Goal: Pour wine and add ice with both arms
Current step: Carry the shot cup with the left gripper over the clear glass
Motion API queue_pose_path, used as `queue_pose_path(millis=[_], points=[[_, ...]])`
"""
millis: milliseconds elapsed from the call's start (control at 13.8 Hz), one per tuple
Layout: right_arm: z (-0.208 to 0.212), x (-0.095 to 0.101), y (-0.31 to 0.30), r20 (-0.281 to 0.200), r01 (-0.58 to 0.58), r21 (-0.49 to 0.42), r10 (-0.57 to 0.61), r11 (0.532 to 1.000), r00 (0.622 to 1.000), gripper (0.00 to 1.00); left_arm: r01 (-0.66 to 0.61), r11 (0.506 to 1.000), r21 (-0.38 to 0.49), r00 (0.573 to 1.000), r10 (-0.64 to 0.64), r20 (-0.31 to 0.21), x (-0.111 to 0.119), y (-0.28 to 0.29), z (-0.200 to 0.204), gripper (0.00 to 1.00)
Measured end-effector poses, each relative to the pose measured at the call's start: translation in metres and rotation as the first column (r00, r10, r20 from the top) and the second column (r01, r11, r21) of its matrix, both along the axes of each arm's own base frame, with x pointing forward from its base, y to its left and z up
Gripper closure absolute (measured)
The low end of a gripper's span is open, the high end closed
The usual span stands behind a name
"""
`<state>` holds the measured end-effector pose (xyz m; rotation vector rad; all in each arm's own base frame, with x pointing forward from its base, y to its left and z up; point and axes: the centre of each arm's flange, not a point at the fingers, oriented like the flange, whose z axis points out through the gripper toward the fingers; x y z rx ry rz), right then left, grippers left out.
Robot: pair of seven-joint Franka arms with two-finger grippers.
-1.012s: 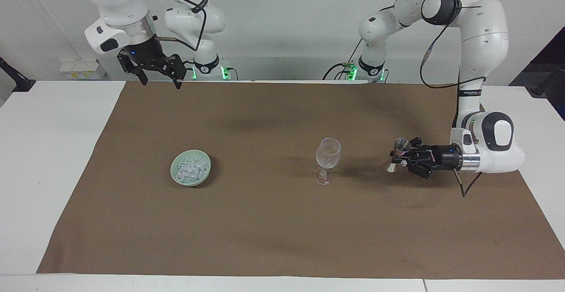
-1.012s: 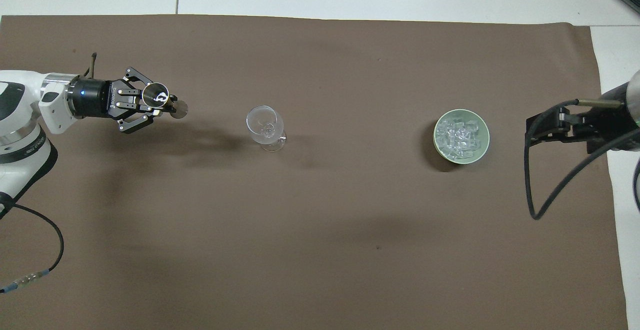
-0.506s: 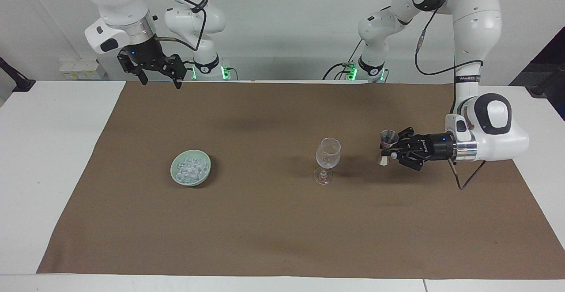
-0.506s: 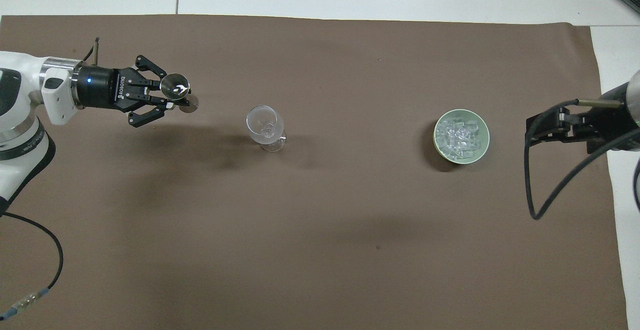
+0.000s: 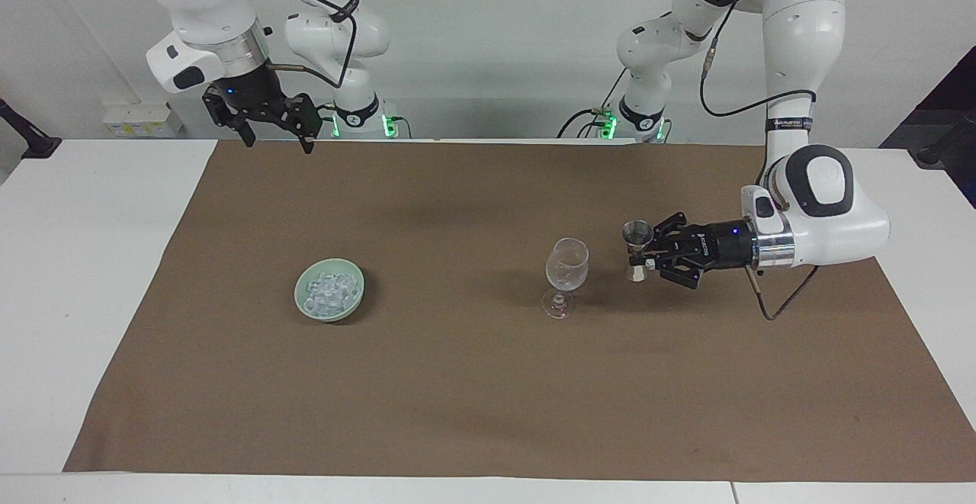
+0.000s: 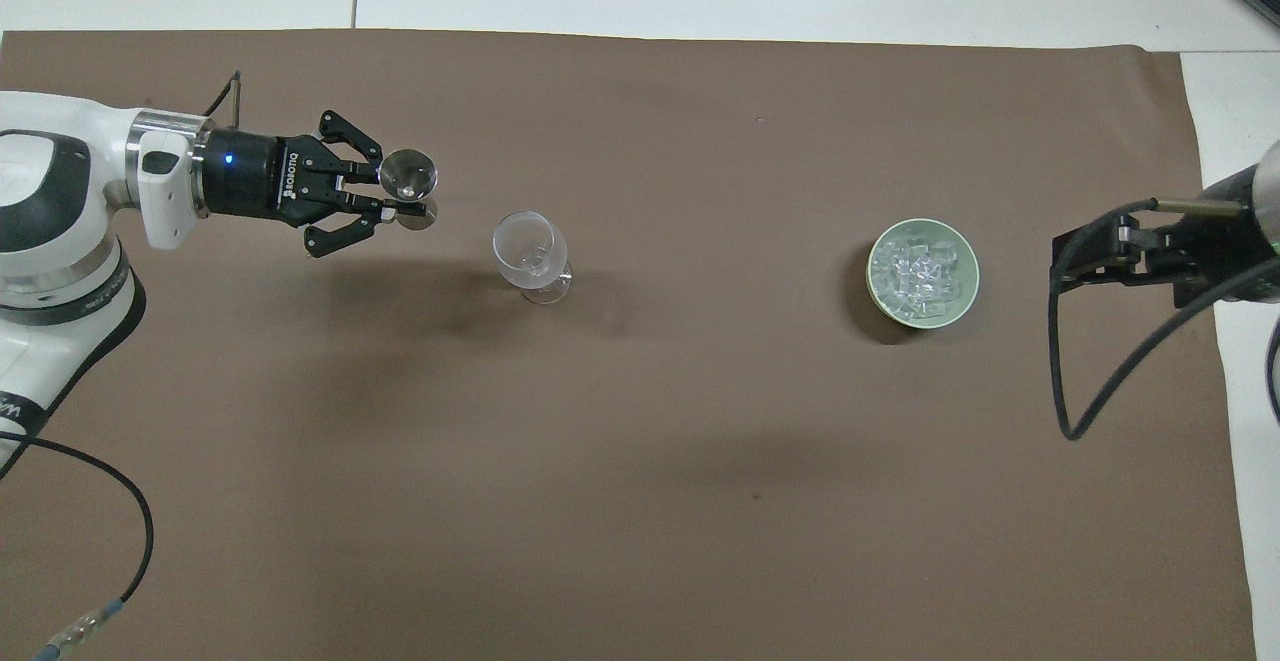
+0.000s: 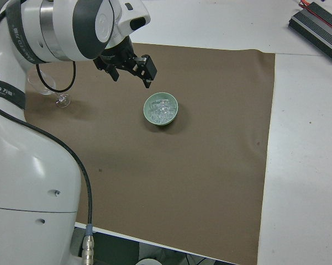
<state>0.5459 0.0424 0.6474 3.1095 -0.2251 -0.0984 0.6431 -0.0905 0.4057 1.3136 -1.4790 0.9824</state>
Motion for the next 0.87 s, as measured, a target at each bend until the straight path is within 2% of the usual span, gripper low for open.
queue_pose_path(millis=[289,723,867], points=[[0.0,0.0,0.0,0.0,0.0,0.0,0.0,1.0,1.0,0.0,0.007,0.995,0.099,0.999,-0.003,-0.038,-0.007,0.002,0.016,0.79],[0.0,0.0,0.0,0.0,0.0,0.0,0.0,1.0,1.0,0.0,-0.035,0.971,0.237,0.999,0.041,-0.018,-0.016,-0.012,0.034,0.79],[0.0,0.0,0.0,0.0,0.0,0.0,0.0,1.0,1.0,0.0,-0.034,0.957,0.288,0.999,0.044,-0.026,-0.019,-0.018,0.041,0.79]])
